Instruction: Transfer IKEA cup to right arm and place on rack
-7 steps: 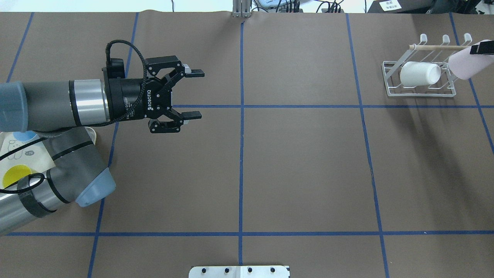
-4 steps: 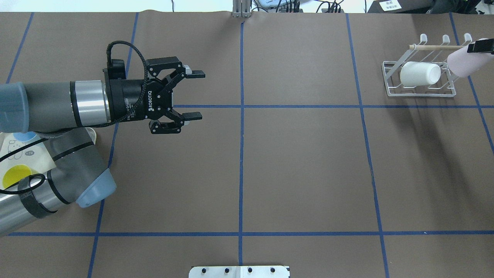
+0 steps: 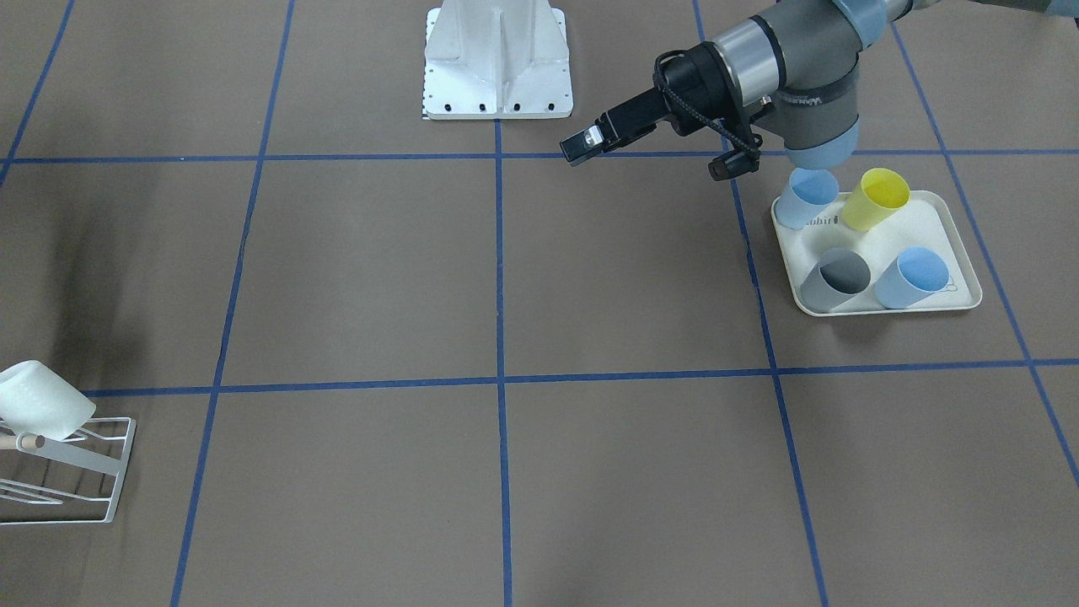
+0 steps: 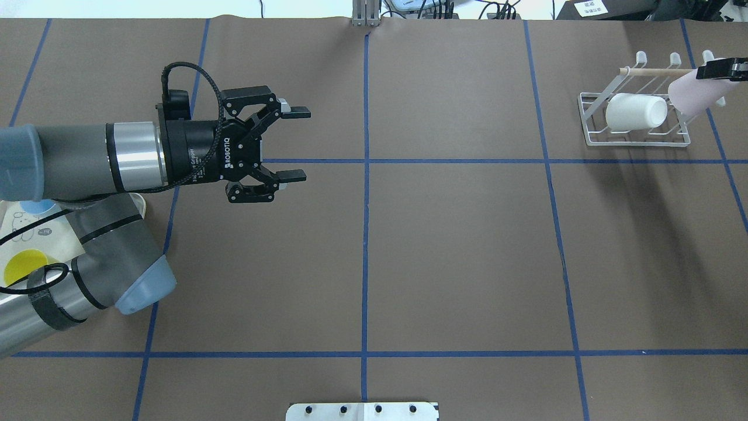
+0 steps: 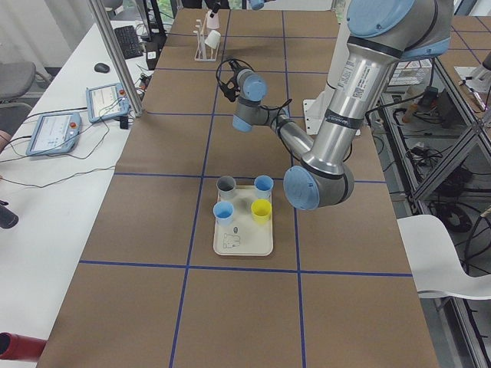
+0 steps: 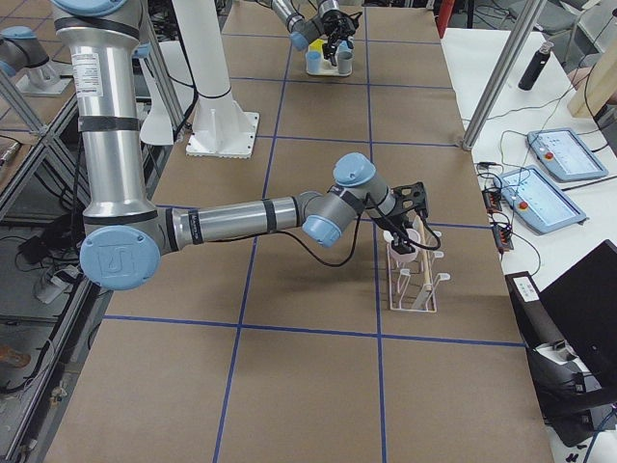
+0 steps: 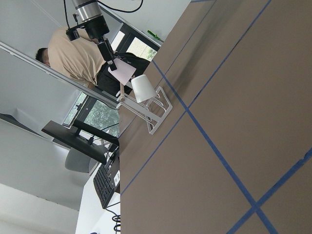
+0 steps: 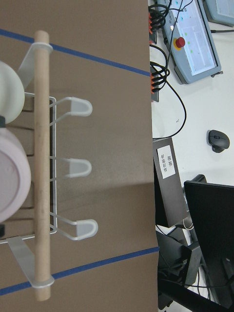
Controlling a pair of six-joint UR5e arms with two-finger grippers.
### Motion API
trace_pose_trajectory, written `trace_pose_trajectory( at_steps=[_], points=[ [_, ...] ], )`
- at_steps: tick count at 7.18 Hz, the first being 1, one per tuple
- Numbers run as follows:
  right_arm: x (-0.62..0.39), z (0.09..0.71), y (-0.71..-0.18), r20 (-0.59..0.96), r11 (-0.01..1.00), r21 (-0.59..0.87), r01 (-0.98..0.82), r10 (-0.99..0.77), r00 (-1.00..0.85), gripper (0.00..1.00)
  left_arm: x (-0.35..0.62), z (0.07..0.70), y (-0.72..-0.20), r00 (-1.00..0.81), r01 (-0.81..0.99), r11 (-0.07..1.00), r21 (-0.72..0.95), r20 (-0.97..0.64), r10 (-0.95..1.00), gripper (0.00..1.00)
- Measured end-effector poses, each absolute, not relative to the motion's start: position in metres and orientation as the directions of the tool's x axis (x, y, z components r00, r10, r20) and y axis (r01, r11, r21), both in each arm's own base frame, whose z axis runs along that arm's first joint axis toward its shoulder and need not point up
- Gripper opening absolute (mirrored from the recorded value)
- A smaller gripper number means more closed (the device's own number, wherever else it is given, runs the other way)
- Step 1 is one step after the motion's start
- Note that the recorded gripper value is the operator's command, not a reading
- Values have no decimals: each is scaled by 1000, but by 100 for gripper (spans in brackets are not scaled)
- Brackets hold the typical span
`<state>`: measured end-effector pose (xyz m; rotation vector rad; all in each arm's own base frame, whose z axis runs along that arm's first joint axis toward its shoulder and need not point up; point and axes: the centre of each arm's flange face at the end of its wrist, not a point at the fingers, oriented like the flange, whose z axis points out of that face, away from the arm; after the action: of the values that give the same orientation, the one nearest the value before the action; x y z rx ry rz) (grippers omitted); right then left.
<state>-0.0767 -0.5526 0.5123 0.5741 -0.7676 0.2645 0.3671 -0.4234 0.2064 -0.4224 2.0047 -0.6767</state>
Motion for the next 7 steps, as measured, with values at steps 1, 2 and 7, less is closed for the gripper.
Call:
trace_pose_trajectory(
  at_steps=[1, 2, 7],
  points=[
    [-79, 516, -553, 715, 819, 388, -423, 22, 699, 0, 367, 206, -423, -494, -21, 788, -615, -679, -543, 100],
    [-83, 518, -553, 711, 821, 388, -418, 21, 703, 21, 367, 206, -423, -494, -21, 788, -615, -679, -543, 100],
    [-107, 530, -555, 685, 827, 399, -397, 19, 728, 100, 367, 207, -423, -493, -21, 788, -615, -679, -544, 100]
  ],
)
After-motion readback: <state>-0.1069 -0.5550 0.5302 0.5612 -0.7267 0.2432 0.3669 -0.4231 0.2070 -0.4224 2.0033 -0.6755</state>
